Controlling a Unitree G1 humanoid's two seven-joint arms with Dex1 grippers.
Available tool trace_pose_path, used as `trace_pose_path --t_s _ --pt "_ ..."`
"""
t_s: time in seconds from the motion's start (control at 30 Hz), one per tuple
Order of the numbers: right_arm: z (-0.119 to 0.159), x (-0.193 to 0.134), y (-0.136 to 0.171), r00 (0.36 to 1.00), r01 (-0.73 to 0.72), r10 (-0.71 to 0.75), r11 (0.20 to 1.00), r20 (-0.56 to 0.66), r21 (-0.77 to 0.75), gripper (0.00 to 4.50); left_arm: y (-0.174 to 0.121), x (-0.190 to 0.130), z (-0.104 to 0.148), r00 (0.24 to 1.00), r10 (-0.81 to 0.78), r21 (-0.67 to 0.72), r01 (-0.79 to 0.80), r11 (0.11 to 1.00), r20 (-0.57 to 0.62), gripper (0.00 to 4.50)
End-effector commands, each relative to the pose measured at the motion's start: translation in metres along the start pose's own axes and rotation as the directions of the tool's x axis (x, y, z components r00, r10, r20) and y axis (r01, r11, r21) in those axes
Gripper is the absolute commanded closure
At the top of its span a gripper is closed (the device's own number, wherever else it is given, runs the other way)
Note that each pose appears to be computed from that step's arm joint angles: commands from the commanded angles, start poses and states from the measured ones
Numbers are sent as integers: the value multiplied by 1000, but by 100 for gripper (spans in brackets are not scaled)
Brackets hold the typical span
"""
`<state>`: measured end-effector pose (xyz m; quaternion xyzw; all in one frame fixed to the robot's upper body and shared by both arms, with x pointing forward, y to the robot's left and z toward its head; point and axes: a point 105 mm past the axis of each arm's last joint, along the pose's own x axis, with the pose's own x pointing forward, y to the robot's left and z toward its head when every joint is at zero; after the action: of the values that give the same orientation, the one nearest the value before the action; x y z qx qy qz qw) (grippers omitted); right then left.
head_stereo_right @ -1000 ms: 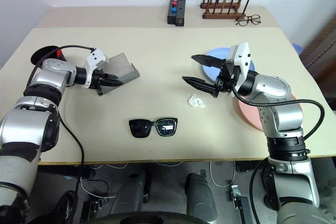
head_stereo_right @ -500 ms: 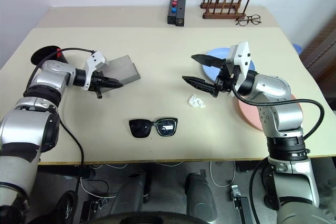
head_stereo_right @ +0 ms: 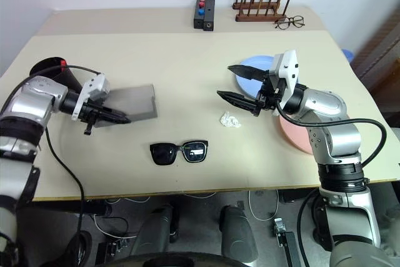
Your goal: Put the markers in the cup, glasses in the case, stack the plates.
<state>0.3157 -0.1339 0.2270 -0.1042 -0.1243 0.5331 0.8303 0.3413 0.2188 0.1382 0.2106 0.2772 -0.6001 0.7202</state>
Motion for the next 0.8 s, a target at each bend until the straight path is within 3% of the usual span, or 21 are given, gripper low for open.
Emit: trace_pose_path --t_s 0.03,0.2,0.8 --pt "11 0 1 1000 -6 7 999 29 -42 109 -13 -7 22 998 -52 62 49 997 42 443" --pt "10 1 0 1000 -5 7 999 28 -43 109 -29 -6 16 994 -109 76 109 991 -2 443" --pt "9 0 1 999 -3 4 999 33 -41 109 -34 0 -4 991 -123 71 126 989 -52 443"
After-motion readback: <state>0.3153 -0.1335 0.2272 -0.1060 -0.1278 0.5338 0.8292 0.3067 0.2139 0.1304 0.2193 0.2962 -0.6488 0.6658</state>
